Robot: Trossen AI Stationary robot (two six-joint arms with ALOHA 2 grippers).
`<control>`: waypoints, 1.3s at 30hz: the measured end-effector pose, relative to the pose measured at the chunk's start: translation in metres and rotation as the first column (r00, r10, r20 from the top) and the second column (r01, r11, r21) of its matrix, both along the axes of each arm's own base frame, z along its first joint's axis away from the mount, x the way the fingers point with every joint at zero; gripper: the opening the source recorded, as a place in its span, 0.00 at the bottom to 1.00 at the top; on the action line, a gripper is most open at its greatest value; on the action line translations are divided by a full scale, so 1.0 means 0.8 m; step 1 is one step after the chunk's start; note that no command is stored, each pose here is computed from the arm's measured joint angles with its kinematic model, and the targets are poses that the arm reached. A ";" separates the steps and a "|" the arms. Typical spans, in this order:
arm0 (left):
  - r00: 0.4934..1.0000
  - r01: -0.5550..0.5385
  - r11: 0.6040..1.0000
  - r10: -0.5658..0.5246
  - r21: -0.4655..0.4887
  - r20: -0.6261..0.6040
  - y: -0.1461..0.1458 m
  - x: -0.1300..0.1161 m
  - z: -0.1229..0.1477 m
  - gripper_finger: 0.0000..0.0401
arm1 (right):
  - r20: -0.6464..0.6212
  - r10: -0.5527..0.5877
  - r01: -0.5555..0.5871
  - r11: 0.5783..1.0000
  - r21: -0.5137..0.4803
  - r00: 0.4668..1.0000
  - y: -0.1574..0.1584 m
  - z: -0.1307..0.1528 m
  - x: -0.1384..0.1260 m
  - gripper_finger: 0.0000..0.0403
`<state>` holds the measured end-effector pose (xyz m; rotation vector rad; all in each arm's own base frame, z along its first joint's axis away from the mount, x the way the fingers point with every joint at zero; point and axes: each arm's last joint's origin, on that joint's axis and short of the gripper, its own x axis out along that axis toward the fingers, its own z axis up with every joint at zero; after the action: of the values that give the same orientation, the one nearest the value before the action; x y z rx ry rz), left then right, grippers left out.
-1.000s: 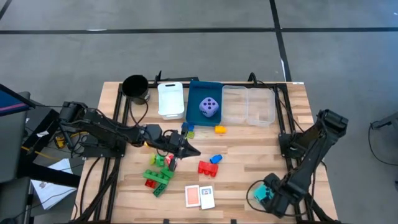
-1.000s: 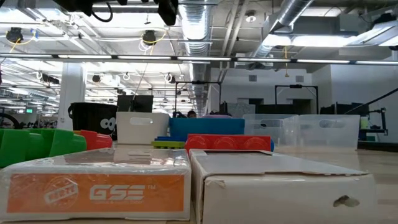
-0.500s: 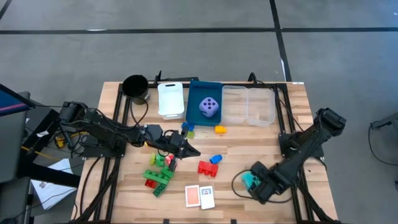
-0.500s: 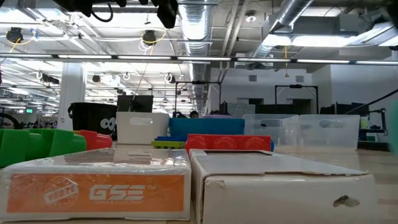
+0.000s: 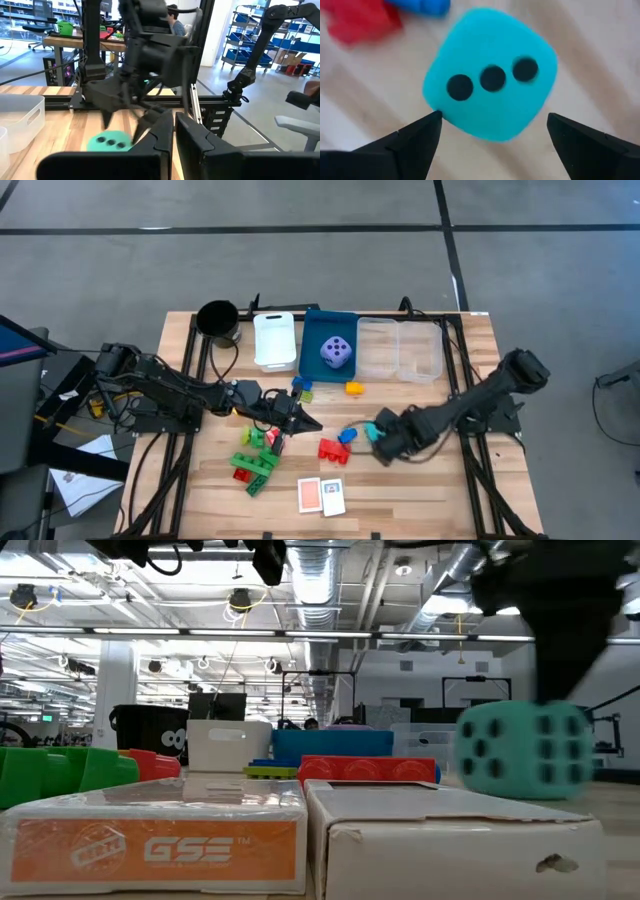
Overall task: Pick & Place Toys
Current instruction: Put the blue dice into the blue bin
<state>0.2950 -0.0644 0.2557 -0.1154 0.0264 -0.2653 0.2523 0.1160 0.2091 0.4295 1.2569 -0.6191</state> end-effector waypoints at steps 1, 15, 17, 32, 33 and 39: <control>1.000 0.000 1.000 0.000 0.000 0.000 0.000 0.000 0.000 0.03 | 0.024 0.010 -0.009 1.000 -0.011 1.000 -0.006 0.000 0.006 0.88; 0.997 0.001 1.000 0.001 0.015 -0.071 0.000 0.000 -0.009 0.03 | 0.258 0.163 -0.137 0.984 -0.116 0.952 -0.018 0.017 0.038 0.88; 0.997 0.001 1.000 0.001 0.017 -0.081 0.000 -0.001 -0.010 0.03 | 0.268 0.190 -0.156 0.977 -0.142 0.944 -0.008 0.022 0.031 0.88; 0.996 -0.003 1.000 0.001 -0.011 -0.091 0.000 -0.001 -0.010 0.03 | 0.413 0.389 -0.116 0.828 -0.548 0.823 0.082 0.042 -0.072 0.88; 0.996 -0.002 1.000 0.001 -0.011 -0.092 0.000 -0.001 -0.010 0.03 | 0.417 0.399 -0.110 0.817 -0.567 0.817 0.085 0.038 -0.081 0.88; 0.996 -0.003 1.000 0.001 -0.011 -0.092 0.000 -0.001 -0.010 0.03 | 0.513 0.445 -0.031 0.777 -0.629 0.734 0.090 0.002 -0.127 0.88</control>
<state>0.2945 -0.0642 0.2474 -0.1391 0.1167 -0.2580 0.1506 0.1879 0.2108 -0.0745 0.3930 -0.5226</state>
